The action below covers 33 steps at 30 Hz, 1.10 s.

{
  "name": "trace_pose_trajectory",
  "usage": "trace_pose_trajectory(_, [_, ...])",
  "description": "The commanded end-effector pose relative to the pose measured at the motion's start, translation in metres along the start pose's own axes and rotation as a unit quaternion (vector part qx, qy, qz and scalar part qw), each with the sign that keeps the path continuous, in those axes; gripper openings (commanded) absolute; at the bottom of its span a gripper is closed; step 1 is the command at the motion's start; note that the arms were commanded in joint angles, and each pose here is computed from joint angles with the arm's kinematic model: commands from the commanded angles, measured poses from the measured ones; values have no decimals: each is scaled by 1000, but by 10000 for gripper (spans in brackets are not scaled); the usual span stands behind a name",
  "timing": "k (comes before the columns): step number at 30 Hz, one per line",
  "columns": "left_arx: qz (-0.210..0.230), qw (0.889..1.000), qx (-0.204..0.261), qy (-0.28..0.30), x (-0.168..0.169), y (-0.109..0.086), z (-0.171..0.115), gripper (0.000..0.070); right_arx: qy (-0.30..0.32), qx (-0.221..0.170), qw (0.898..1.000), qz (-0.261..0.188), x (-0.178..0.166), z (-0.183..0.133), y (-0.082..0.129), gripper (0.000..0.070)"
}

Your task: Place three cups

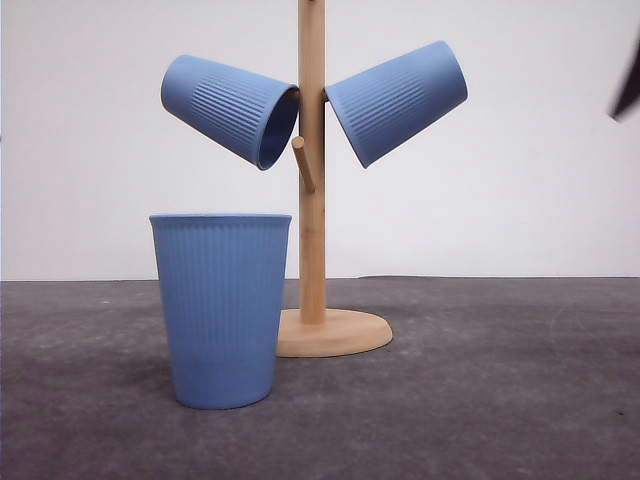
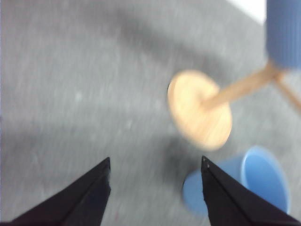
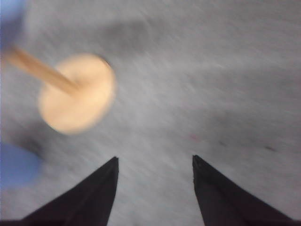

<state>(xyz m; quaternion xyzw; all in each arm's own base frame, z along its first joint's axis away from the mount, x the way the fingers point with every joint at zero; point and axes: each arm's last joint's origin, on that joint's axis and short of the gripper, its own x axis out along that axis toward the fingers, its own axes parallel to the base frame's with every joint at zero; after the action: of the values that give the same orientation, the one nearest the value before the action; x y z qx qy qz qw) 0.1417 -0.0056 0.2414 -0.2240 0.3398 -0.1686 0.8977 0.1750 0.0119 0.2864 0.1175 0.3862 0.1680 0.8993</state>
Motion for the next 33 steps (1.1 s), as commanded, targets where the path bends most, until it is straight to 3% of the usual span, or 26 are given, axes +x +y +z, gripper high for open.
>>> trace_pose_trajectory(1, [-3, 999, 44, 8, 0, -2, 0, 351, -12, -66, 998, -2, -5, 0, 5, 307])
trace_pose_trajectory(10, [-31, 995, 50, 75, -1, -22, -1, 354, 3, -78, 997, 21, -5, -25, 12, 308])
trace_pose_trajectory(18, [-48, 989, 8, 140, 10, -49, 15, 354, 7, -75, 997, 21, -3, -29, 11, 308])
trace_pose_trajectory(26, [-2, 978, 27, 207, 50, -69, 14, 354, 7, -75, 997, 21, -3, -29, 11, 308])
trace_pose_trajectory(33, [-3, 970, 42, 238, 78, -87, 10, 354, 7, -76, 997, 21, -3, -29, 11, 308])
